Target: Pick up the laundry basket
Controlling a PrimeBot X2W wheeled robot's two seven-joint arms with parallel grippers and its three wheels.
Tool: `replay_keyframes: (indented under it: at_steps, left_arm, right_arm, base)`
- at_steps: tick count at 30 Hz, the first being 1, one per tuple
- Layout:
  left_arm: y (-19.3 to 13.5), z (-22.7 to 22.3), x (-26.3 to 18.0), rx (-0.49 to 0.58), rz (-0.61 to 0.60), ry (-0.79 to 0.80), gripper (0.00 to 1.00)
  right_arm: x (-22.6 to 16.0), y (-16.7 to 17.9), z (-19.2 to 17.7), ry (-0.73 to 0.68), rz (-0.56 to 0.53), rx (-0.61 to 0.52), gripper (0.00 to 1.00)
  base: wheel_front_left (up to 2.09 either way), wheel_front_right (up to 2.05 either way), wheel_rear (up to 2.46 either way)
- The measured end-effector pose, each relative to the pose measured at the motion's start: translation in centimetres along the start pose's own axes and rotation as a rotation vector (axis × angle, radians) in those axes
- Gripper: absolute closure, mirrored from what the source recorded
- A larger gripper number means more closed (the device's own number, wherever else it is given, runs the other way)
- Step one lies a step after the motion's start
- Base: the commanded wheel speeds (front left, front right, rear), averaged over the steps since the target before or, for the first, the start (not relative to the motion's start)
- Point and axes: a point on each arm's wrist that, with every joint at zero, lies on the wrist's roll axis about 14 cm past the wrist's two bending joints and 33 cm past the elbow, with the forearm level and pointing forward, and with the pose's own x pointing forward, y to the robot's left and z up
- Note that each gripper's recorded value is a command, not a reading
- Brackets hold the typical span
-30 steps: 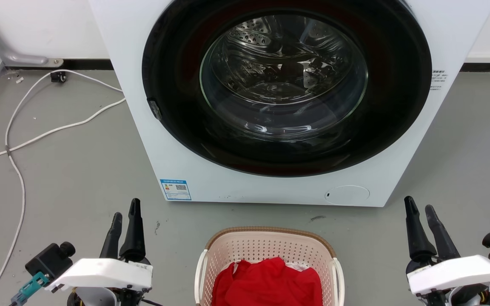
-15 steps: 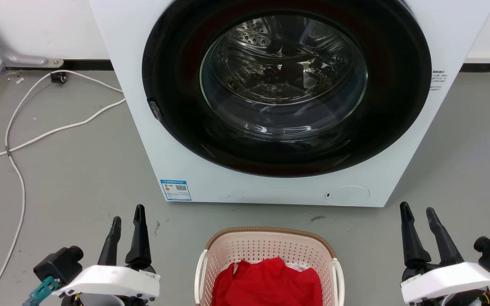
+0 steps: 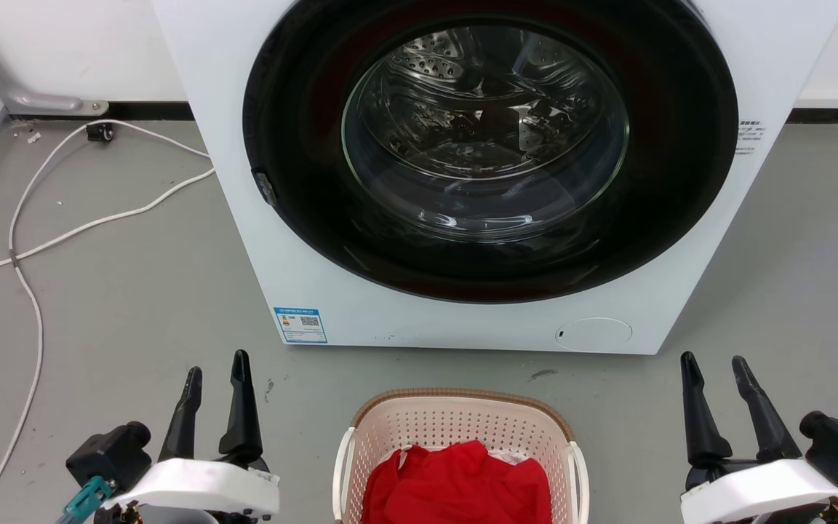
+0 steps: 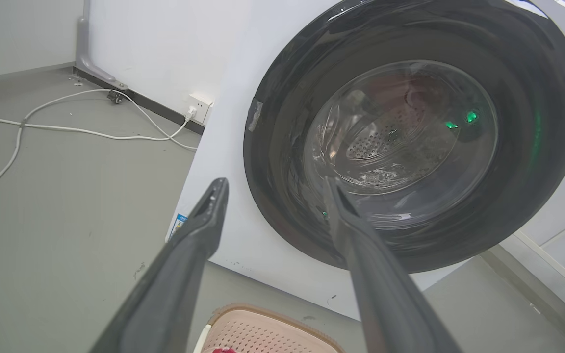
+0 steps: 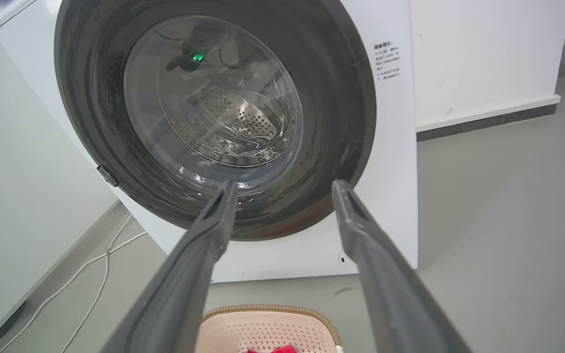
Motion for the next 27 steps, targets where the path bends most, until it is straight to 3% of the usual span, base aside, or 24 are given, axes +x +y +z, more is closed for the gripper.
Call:
replay_keyframes:
  at_steps: [27]
  left_arm:
    - [-0.67, -0.06, -0.60, 0.213, -0.035, -0.030, 0.00]
  right_arm:
    - [-0.57, 0.97, 0.04, -0.020, 0.055, -0.237, 0.00]
  base:
    - [0.00, 0.00, 0.00]
